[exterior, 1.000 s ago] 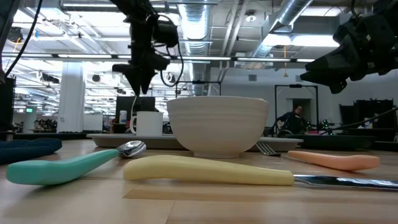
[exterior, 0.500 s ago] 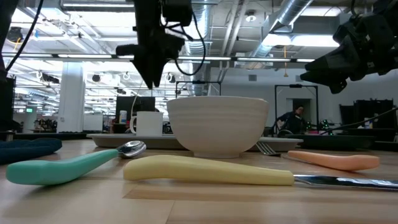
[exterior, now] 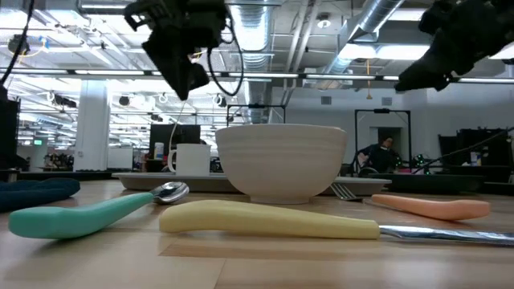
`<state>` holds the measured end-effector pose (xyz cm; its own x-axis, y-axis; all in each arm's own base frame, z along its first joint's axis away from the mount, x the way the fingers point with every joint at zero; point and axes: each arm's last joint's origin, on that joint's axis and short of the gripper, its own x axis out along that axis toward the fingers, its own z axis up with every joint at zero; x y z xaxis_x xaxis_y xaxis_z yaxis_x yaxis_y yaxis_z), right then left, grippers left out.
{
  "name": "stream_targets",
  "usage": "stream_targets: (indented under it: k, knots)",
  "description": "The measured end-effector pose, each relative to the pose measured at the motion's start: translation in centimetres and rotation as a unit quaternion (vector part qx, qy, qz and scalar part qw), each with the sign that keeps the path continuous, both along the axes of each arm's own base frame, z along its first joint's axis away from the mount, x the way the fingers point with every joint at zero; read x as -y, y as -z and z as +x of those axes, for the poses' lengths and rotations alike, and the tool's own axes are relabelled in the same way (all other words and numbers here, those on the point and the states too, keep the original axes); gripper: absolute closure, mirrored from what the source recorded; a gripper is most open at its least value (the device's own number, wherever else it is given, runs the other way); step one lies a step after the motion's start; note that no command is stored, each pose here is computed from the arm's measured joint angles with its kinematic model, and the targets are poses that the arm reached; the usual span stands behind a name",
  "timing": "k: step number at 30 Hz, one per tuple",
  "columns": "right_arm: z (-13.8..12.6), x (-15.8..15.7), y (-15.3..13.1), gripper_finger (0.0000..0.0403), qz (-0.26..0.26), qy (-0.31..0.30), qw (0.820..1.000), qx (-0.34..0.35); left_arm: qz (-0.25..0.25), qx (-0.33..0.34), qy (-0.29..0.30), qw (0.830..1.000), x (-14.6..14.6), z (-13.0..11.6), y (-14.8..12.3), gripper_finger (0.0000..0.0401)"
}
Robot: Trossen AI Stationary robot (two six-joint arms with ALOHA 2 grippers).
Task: Set up tray
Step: Put the green plate on the gray serving tray at the bottom of the white mug
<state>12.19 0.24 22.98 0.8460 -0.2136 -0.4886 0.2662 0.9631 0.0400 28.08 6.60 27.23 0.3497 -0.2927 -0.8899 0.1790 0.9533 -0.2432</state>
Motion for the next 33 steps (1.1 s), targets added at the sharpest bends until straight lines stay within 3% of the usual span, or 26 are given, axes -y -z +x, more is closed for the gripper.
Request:
stream_targets:
  k: [5,8,14,20,24,26,30,33]
  knots:
    - [0.8,0.4,-0.9,0.0225,0.017,0.033,0.996,-0.083,0.003,0.071,-0.025,0.997,0.5,-1.6,1.3,0.0276]
    - [1.8,0.5,-0.9,0.0225,0.037,0.019,0.991,-0.124,0.013,0.139,-0.044,0.989,0.7,-2.3,1.3,0.0276]
    - [3.8,1.4,-0.2,0.0225,0.05,0.041,0.972,-0.225,0.078,0.261,-0.112,0.956,0.6,-3.5,-1.0,0.0276]
    - [5.2,3.5,-1.0,0.0225,0.055,0.045,0.945,-0.321,0.138,0.343,-0.131,0.92,0.6,-4.1,-3.3,0.0276]
    - [6.2,5.2,-2.3,0.0225,0.062,0.065,0.923,-0.375,0.159,0.372,-0.15,0.902,0.4,-4.0,-4.0,0.0276]
    - [6.7,5.9,-2.7,0.0225,0.058,0.062,0.917,-0.389,0.163,0.37,-0.153,0.902,0.4,-4.1,-4.0,0.0276]
    - [7.2,7.1,-2.0,0.0225,0.064,0.055,0.902,-0.423,0.171,0.383,-0.152,0.895,0.2,-3.9,-2.9,0.0276]
    - [7.4,7.9,-1.1,0.0225,0.081,0.049,0.888,-0.45,0.185,0.41,-0.175,0.876,-0.4,-4.3,-1.7,0.0276]
